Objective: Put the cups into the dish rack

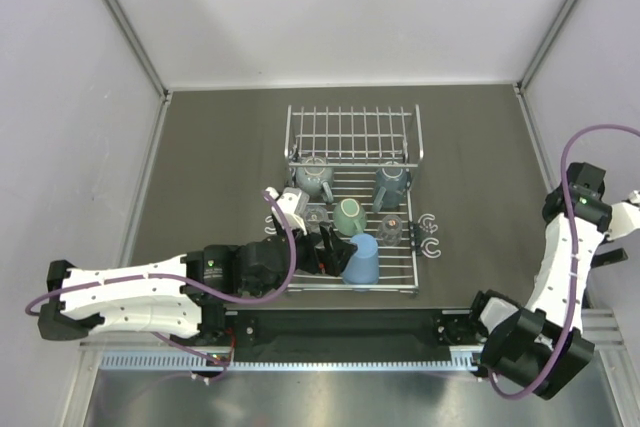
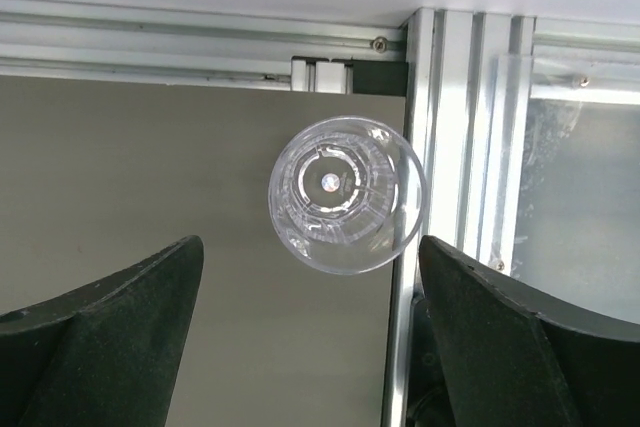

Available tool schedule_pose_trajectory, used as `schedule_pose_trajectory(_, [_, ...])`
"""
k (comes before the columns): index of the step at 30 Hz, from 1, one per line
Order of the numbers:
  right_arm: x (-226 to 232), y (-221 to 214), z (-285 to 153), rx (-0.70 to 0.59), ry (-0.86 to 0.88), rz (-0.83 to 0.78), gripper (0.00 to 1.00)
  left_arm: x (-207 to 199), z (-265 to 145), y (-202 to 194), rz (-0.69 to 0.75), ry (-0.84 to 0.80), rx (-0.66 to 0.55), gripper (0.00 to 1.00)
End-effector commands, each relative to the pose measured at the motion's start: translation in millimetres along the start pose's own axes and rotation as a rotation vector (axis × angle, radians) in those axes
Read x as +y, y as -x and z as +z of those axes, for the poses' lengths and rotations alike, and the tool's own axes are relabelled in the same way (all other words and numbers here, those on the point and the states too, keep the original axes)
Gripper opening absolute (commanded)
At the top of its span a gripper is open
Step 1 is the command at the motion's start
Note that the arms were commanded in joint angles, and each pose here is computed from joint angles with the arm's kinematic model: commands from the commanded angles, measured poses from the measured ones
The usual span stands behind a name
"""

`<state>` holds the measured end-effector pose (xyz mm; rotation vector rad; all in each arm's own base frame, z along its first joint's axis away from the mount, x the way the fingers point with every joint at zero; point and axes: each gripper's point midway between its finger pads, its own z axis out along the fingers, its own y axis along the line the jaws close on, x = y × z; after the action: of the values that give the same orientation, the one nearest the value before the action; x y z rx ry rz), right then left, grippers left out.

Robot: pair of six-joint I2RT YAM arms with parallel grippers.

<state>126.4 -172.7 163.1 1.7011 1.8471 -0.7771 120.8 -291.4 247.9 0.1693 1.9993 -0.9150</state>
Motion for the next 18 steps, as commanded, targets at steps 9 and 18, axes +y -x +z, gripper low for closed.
schedule_pose_trajectory(9, [16.3, -21.7, 33.4, 0.063, -0.011, 0.061, 0.8, -10.5, -8.3, 12.6, -0.021, -0.053, -0.029, 0.98])
schedule_pose_trajectory(18, [21.6, -43.7, 52.8, 0.105, -0.016, 0.041, 0.55, -1.4, -16.1, 16.6, -0.034, -0.044, -0.045, 0.97])
